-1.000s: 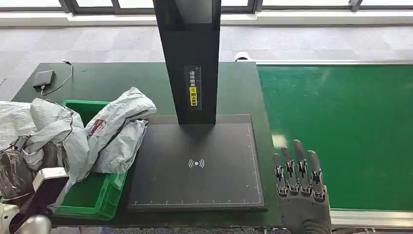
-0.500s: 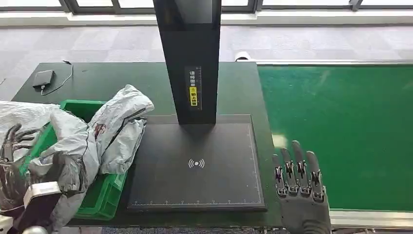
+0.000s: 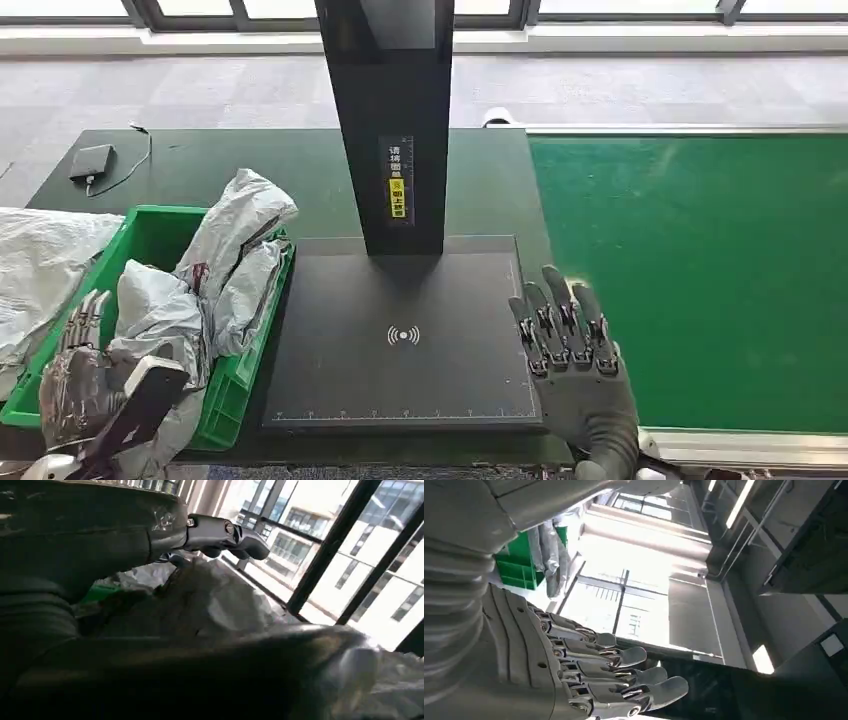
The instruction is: Moved the parcel from conveyor to table for the left to box.
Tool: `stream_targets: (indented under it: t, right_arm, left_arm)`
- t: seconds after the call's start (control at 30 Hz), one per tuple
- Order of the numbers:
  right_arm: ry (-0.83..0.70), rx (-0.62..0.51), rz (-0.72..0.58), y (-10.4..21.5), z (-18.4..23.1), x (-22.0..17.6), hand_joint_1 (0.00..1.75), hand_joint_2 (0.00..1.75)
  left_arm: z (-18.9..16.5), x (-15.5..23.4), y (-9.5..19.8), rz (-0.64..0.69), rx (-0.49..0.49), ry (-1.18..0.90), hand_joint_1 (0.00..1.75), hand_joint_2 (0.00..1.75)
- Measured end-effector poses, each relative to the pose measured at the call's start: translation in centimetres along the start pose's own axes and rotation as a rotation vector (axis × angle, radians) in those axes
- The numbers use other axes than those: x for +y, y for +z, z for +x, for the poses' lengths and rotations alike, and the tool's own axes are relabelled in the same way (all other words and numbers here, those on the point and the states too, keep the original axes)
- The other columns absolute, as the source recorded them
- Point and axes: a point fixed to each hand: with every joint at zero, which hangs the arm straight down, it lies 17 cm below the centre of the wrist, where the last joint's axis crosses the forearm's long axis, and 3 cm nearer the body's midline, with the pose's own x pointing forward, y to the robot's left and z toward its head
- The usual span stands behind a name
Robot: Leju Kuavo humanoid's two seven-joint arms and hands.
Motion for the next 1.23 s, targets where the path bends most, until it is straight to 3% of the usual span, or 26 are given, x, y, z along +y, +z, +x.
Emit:
stream_targets:
  t: [0.13,0.27,0.37,0.43,0.53,0.6,0.8,0.83,1.03,1.23]
  right_arm:
    - [0.007,0.004,-0.011,-0.3,-0.6,-0.4,0.00,1.75]
    - [0.033,0.017,-0.045,0.0,-0.9,-0.8,0.00,1.75]
    - [0.071,0.028,-0.099,0.6,-0.9,-1.5,0.00,1.75]
    - [0.090,0.024,-0.132,0.8,-0.3,-2.0,0.00,1.75]
    - [0.121,0.027,-0.170,1.5,0.2,-3.6,0.00,1.75]
    - [0.152,0.033,-0.190,2.0,0.4,-4.7,0.00,1.75]
    - [0.211,0.047,-0.220,2.9,0.9,-6.2,0.00,1.75]
    - [0.223,0.049,-0.227,3.0,1.0,-6.4,0.00,0.00]
    - [0.347,0.089,-0.291,5.0,1.7,-7.6,0.00,0.00]
    - [0.480,0.123,-0.316,6.1,1.3,-8.5,0.00,0.00]
  left_arm:
    - [-0.8,-1.2,0.0,0.030,0.028,0.059,0.00,0.00]
    - [0.7,0.6,-0.3,0.152,-0.029,0.228,0.00,0.00]
    - [4.7,4.9,0.4,0.331,-0.204,0.463,0.00,0.00]
    - [7.8,6.6,1.4,0.357,-0.326,0.640,0.00,0.00]
    - [13.8,8.8,3.4,0.267,-0.530,0.947,0.00,0.00]
    - [17.8,10.4,4.7,0.220,-0.660,1.004,0.00,0.00]
    - [23.0,12.6,7.2,0.174,-0.818,1.072,0.00,0.00]
    - [23.5,12.9,7.5,0.164,-0.835,1.092,0.00,0.00]
    - [26.6,9.8,9.6,-0.119,-0.954,1.262,0.00,0.00]
    - [28.2,3.3,10.0,-0.277,-0.907,1.210,0.00,0.00]
